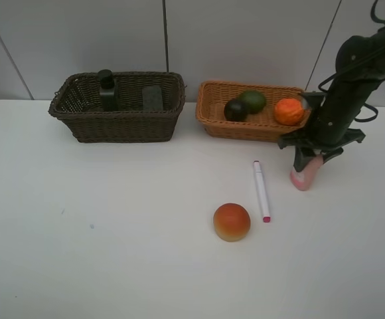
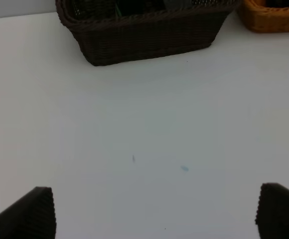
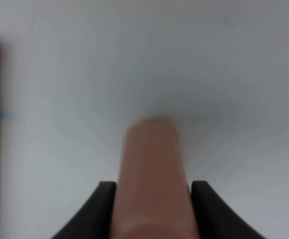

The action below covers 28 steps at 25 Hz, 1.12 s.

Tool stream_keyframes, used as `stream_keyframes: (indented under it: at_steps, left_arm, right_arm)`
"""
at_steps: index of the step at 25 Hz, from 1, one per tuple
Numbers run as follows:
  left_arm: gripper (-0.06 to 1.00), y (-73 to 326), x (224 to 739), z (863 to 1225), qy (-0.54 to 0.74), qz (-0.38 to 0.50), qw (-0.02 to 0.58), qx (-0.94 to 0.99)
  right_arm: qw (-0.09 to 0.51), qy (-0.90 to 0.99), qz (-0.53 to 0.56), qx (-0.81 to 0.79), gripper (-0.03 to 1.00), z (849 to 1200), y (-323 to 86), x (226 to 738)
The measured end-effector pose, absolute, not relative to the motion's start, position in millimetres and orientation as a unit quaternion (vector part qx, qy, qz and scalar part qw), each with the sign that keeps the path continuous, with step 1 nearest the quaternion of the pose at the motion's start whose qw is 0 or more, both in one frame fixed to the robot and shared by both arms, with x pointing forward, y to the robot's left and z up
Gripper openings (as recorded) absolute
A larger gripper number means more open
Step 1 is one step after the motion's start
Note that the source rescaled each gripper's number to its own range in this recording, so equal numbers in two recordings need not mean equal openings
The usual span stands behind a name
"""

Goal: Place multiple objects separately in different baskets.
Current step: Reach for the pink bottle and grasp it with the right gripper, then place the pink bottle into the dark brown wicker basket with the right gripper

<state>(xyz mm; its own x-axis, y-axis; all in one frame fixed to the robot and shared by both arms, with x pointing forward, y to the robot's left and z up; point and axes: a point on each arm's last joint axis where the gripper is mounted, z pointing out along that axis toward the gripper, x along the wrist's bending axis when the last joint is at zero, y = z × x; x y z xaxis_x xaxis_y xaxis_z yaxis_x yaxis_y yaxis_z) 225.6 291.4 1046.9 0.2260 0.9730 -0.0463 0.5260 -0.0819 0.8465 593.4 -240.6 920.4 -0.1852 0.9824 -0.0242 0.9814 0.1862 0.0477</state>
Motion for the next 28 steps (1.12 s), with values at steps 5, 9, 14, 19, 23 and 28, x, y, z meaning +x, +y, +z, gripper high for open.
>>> stream_keyframes:
  at_steps: [5, 9, 14, 19, 23, 28]
  left_arm:
    - [0.98, 291.4, 225.6, 1046.9, 0.553, 0.285, 0.392, 0.678]
    - [0.98, 291.4, 225.6, 1046.9, 0.553, 0.285, 0.392, 0.678]
    - [0.98, 291.4, 225.6, 1046.9, 0.553, 0.285, 0.392, 0.678]
    - [0.98, 291.4, 225.6, 1046.9, 0.553, 0.285, 0.392, 0.678]
    - [0.98, 291.4, 225.6, 1046.9, 0.553, 0.285, 0.392, 0.678]
    - [0.98, 291.4, 225.6, 1046.9, 0.553, 0.285, 0.392, 0.678]
  right_arm:
    - [0.052, 0.765, 0.052, 0.64, 0.23, 959.2, -240.6, 587.1]
    - [0.071, 0.763, 0.108, 0.633, 0.23, 999.4, -233.1, 578.2]
    - [0.092, 0.793, 0.181, 0.574, 0.23, 1041.3, -182.5, 581.7]
    - [0.113, 0.814, 0.251, 0.511, 0.23, 1064.9, -119.1, 598.3]
    - [0.122, 0.814, 0.304, 0.481, 0.23, 1061.4, -71.2, 624.4]
    - [0.117, 0.786, 0.383, 0.47, 0.23, 1041.8, -19.7, 659.7]
